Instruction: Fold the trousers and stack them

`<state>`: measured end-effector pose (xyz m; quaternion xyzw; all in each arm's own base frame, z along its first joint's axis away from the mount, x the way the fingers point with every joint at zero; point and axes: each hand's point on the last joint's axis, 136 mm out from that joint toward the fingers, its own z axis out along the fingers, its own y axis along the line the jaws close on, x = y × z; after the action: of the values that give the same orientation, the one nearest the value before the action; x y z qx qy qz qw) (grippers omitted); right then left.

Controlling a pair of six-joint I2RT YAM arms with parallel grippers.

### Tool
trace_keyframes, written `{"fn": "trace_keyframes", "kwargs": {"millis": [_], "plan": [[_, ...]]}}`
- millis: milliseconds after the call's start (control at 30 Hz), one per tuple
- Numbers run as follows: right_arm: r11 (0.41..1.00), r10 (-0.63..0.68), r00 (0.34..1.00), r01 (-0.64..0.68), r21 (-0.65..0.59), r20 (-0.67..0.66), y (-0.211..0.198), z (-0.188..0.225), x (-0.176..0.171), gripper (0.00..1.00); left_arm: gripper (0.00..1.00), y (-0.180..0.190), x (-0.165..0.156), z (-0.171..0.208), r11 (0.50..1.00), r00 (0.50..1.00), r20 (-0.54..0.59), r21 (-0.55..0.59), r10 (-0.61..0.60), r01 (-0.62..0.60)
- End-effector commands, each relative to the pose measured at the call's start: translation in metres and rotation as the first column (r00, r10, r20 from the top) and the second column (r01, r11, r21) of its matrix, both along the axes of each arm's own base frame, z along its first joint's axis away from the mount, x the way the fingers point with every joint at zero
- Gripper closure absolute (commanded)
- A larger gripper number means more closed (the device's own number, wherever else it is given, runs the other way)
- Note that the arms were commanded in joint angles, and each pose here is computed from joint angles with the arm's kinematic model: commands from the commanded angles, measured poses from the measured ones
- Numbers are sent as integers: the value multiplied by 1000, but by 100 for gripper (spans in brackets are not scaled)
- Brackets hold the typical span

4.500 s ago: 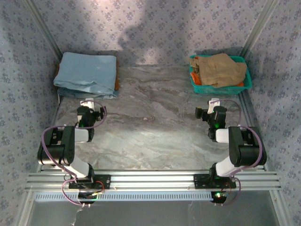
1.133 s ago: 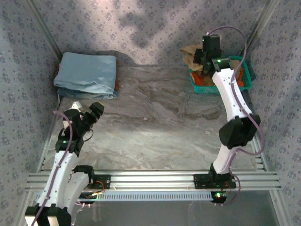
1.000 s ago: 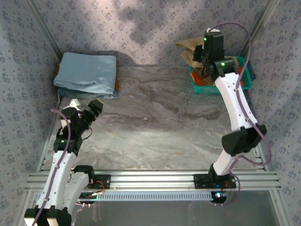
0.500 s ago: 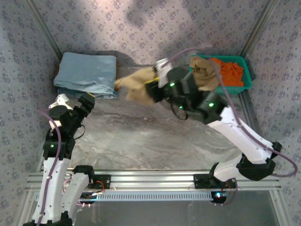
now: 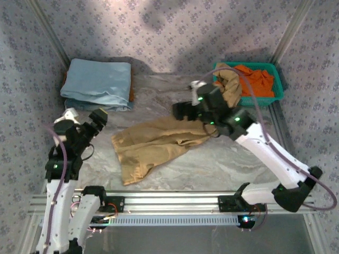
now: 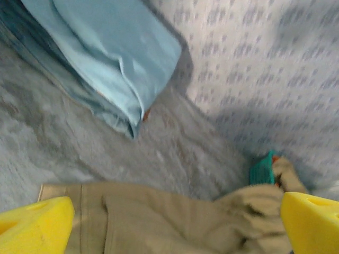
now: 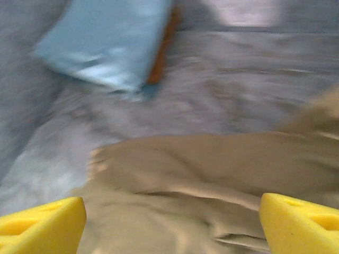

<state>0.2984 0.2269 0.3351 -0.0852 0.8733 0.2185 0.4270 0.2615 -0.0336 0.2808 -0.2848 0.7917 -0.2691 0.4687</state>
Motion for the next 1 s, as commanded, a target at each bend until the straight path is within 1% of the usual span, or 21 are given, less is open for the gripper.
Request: {"fn": "trace_keyframes", "kwargs": {"millis": [0, 67, 100, 167, 233, 300, 367, 467, 500, 567, 700, 767, 833, 867, 933, 967], "plan": [[957, -289, 950, 288, -22, -120, -83, -57, 30, 11, 0, -32, 3, -51, 987, 979, -144, 56, -144, 153], [921, -384, 904, 390, -2, -186, -116, -81, 42, 11, 0, -44, 6, -78, 978, 965, -211, 100, -158, 182], [898, -430, 875, 440, -5, -223, -137, -102, 50, 10, 0, -49, 8, -91, 974, 957, -241, 116, -162, 194], [861, -487, 829, 508, 6, -274, -164, -127, 62, 8, 0, -56, 12, -117, 968, 941, -301, 139, -158, 207], [832, -524, 781, 555, -7, -340, -188, -155, 73, 7, 0, -58, 16, -145, 967, 919, -366, 146, -146, 211], [825, -524, 757, 565, -13, -390, -200, -179, 82, 5, 0, -58, 17, -170, 969, 892, -434, 140, -124, 203], [820, -524, 741, 573, -11, -419, -208, -201, 94, 5, 0, -62, 15, -189, 969, 869, -477, 121, -132, 213], [848, -473, 758, 530, 3, -449, -207, -223, 115, 9, 1, -64, 7, -209, 971, 855, -500, 105, -135, 214], [861, -450, 774, 509, 14, -446, -205, -226, 122, 11, 3, -65, 4, -214, 971, 855, -499, 99, -139, 216], [871, -429, 782, 491, 22, -452, -202, -235, 132, 15, 10, -63, 0, -223, 972, 856, -498, 99, -137, 213], [885, -391, 787, 463, 39, -477, -200, -255, 147, 31, 35, -51, -5, -237, 978, 863, -496, 115, -97, 176], [888, -383, 789, 458, 43, -481, -200, -263, 151, 39, 44, -45, -6, -240, 981, 864, -497, 116, -79, 156], [895, -366, 793, 444, 52, -487, -197, -271, 153, 57, 53, -41, -6, -241, 983, 867, -494, 113, -72, 146], [896, -361, 796, 440, 55, -486, -196, -273, 154, 62, 57, -39, -6, -241, 983, 868, -492, 113, -71, 144], [903, -343, 802, 426, 66, -489, -194, -275, 154, 82, 69, -37, -5, -240, 983, 868, -491, 114, -71, 145], [904, -336, 805, 420, 71, -489, -193, -273, 154, 87, 75, -36, -5, -239, 983, 868, -491, 115, -71, 145]]}}
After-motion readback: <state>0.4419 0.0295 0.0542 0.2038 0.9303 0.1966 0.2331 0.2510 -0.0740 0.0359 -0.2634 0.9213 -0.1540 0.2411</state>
